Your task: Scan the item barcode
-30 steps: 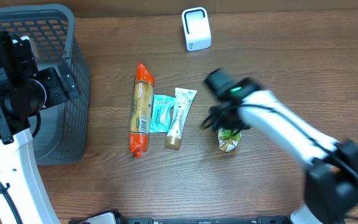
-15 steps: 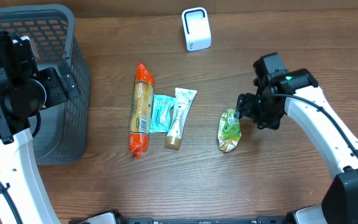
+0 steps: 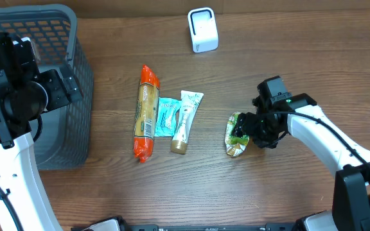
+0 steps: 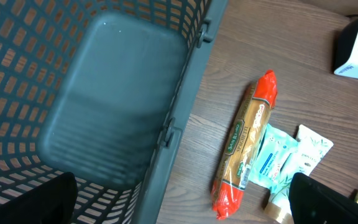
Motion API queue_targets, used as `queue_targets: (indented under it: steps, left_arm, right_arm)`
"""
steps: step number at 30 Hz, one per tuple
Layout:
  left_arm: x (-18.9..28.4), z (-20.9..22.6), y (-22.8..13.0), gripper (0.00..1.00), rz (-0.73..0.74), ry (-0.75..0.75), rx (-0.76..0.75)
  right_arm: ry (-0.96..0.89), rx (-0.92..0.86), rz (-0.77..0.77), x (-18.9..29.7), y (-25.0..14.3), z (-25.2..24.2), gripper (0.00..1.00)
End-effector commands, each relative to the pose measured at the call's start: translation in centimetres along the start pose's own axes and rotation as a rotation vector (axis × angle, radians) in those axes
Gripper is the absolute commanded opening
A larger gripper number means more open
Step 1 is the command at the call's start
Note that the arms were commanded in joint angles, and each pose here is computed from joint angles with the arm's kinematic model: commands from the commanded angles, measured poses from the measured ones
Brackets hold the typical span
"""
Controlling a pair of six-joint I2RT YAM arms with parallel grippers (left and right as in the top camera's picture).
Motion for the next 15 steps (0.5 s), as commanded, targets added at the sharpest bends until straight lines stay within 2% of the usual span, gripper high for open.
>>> queue_targets:
  steps: [1,7,11,15]
  left_arm:
    - [-0.2,-0.1,0.1,1.00,0.001,-0.007,0.008]
    - [-0.2,-0.1,0.1,1.00,0.001,-0.007,0.008]
    - [-0.2,-0.1,0.1,1.00,0.001,-0.007,0.008]
    - [-0.2,-0.1,0.1,1.00,0.001,-0.007,0.008]
  right_arm:
    - [0.027,0.022,0.014,-0.6,-0.6,0.3,0.78]
    - [0.038,0.058,0.007,-2.4,-1.5,0.5,0.78]
    - [-0.016,0.050,-0.001,-3.4,-2.4,0.0,0.78]
    - [-0.039,0.063,0.009,-3.6,-3.0,-0.1,0.72]
Point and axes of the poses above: each gripper's point midway between its finger pads, its own x axis back along the fingers, its own z axis along the line the jaws close on, y = z × x, the point moved 5 cm from there along x, back along the fingers, and after that the axes turned 11 degrees about -x, right-handed, at the moved point
